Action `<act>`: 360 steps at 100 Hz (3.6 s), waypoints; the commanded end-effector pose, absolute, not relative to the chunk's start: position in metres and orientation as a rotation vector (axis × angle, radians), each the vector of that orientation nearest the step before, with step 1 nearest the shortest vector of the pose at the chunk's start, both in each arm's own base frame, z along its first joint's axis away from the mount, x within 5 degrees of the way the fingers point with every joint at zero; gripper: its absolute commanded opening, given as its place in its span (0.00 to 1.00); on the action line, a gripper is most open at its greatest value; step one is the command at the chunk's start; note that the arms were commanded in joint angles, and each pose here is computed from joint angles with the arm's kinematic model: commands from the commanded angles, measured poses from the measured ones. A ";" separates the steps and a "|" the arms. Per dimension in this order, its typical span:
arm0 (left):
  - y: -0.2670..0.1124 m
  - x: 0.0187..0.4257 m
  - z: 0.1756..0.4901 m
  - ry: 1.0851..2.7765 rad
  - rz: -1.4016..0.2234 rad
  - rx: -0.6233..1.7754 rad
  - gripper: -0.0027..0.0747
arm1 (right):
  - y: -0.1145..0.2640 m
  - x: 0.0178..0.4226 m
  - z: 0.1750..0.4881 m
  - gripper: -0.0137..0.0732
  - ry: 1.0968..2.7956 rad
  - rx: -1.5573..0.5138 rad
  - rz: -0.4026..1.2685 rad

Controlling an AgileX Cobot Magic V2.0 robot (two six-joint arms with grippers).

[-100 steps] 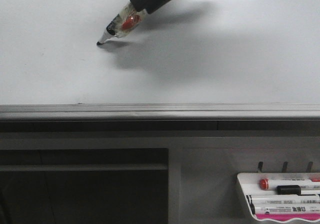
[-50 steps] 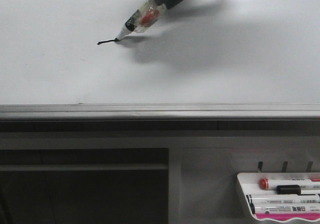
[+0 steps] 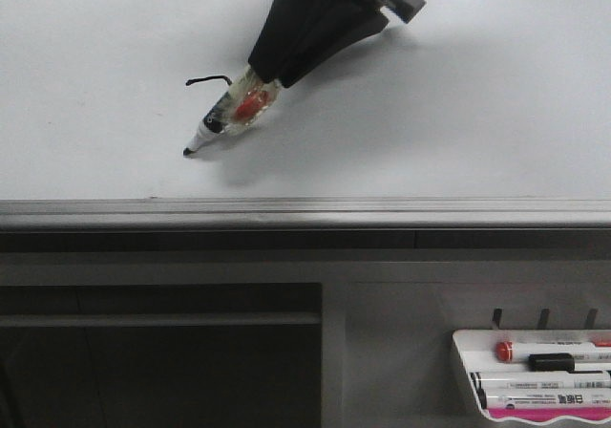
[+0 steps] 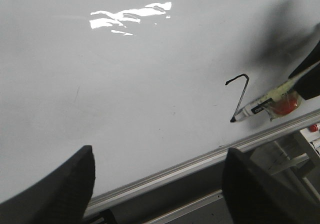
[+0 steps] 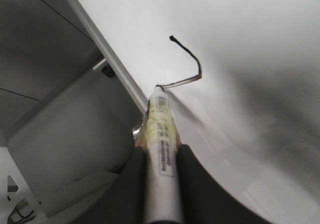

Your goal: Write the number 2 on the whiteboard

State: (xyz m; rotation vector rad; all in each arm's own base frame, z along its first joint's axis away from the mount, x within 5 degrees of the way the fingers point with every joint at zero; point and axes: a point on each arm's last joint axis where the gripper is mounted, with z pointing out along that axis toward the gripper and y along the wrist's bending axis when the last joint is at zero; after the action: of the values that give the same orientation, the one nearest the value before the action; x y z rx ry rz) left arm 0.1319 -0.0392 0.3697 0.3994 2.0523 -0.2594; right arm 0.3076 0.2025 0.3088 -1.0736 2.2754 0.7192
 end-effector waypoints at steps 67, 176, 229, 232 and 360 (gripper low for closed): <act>-0.039 0.131 0.384 1.981 -0.239 0.406 0.67 | 0.162 0.272 0.367 0.07 2.247 -1.118 0.698; -0.111 0.106 0.389 1.626 -0.847 1.322 0.67 | 0.182 0.158 0.414 0.07 1.609 -1.433 0.708; -0.148 0.144 0.377 1.675 -0.756 1.508 0.64 | 0.180 0.159 0.410 0.07 1.587 -1.495 0.632; -0.148 0.144 0.377 1.675 -0.756 1.508 0.61 | 0.180 0.159 0.410 0.07 1.587 -1.495 0.632; -0.108 0.178 0.352 1.894 -0.390 0.831 0.09 | 0.097 0.149 0.444 0.48 1.748 -1.141 0.345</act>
State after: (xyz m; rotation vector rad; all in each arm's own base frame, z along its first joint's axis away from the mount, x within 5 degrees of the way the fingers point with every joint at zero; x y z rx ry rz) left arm 0.1729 -0.1228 0.3440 1.1331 1.9594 -0.4236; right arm 0.1566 0.1113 0.4240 -1.2664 1.7851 0.3744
